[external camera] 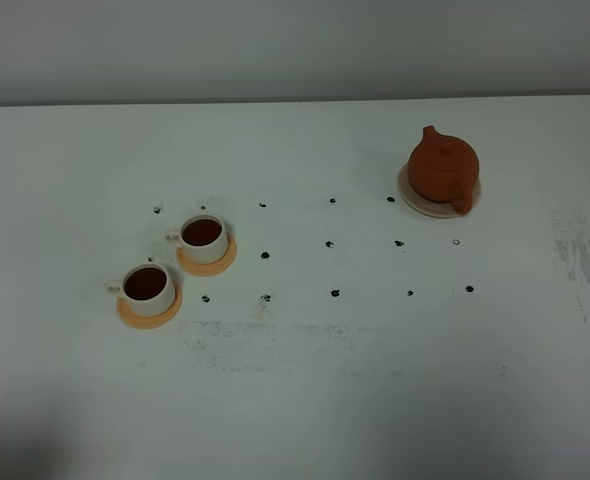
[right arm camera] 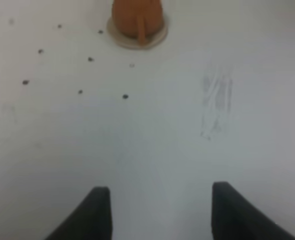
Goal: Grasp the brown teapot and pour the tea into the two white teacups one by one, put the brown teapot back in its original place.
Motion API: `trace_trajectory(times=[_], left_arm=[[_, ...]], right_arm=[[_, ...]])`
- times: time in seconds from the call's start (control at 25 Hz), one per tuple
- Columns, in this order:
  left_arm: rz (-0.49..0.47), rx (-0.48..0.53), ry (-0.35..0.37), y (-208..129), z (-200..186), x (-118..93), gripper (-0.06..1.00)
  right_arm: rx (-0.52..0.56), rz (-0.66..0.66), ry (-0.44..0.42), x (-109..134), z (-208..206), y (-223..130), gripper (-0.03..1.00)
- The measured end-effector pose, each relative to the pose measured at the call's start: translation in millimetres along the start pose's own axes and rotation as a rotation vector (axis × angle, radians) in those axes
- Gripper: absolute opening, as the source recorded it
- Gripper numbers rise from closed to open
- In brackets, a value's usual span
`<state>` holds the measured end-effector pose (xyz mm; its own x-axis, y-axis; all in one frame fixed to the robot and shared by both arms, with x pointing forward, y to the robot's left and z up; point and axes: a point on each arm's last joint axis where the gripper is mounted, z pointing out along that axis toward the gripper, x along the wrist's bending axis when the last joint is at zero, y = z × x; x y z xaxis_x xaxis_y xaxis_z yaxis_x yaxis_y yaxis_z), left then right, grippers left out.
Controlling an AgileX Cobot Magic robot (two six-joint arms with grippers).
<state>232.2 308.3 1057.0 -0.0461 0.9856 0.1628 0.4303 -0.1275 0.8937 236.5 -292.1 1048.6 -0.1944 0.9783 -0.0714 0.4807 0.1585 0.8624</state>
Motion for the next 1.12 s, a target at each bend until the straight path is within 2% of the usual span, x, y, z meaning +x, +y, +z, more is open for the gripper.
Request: trace_trajectory(times=[0.2, 1.12], left_arm=[[0.000, 0.000, 0.000, 0.0, 0.0, 0.0, 0.50], [0.000, 0.000, 0.000, 0.0, 0.0, 0.0, 0.50]], right_arm=[[-0.029, 0.005, -0.009, 0.8, -3.7, -2.2, 0.44], [-0.030, 0.010, -0.009, 0.9, -3.7, -2.1, 0.43]])
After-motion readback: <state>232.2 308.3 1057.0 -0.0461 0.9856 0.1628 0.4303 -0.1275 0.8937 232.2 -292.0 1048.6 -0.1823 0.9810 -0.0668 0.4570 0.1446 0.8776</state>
